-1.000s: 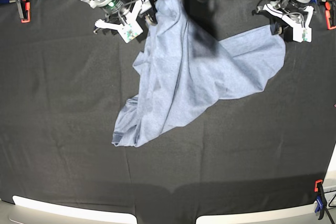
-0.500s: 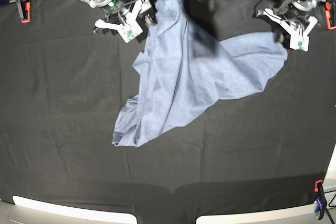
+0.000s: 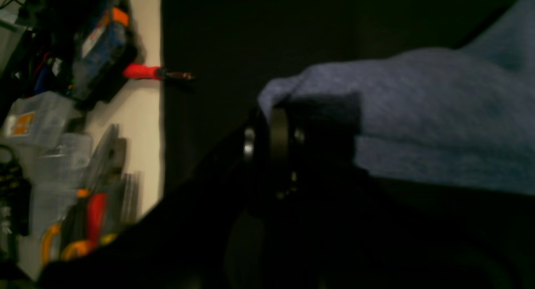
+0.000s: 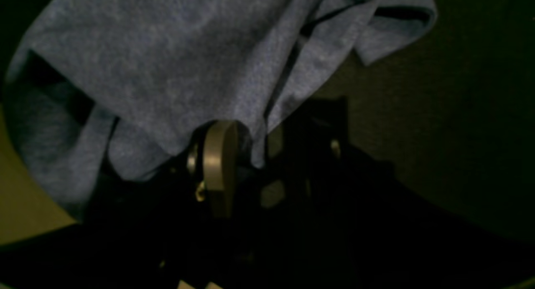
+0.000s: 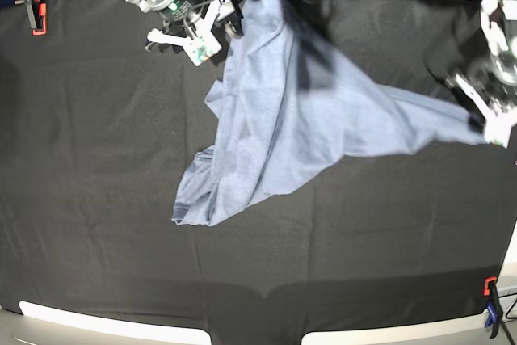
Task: Layout the t-shirt on the table in an organized manner, then fold the t-shirt properly
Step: 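Pull the grasped shirt edge outward with the left gripper, lifting cloth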
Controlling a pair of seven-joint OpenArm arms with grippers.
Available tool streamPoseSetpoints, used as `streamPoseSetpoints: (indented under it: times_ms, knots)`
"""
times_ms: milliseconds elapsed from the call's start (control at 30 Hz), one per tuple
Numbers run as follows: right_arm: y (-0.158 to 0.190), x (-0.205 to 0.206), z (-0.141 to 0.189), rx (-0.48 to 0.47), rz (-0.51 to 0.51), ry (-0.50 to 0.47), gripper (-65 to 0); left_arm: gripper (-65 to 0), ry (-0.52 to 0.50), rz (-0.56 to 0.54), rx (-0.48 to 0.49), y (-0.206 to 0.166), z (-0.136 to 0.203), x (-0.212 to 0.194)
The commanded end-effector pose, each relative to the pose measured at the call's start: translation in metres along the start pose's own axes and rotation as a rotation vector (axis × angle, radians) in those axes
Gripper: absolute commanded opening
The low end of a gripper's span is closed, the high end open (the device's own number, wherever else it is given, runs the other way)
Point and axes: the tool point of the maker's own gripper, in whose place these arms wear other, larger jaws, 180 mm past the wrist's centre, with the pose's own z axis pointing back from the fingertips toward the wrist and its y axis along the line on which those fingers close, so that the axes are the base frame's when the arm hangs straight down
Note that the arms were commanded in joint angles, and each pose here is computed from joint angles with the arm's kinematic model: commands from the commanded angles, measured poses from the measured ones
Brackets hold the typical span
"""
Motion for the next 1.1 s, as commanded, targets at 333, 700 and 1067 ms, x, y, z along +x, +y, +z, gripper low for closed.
streamPoseSetpoints:
  times_ms: [333, 700, 1067]
  knots:
    - [0.012, 0.017, -0.002, 0.013, -0.043, -0.053, -38.5, -65.0, -0.148, 0.112, 0.210, 0.126, -0.054, 0.072]
    - [0.020, 0.042, -0.008, 0.019, -0.093, -0.140, -36.6, -65.0, -0.185, 0.084, 0.131, 0.100, -0.071, 0.099]
    - [0.065, 0.098, -0.035, 0.137, -0.287, -0.187, -31.8, -65.0, -0.176, 0.074, 0.120, 0.095, -0.073, 0.098]
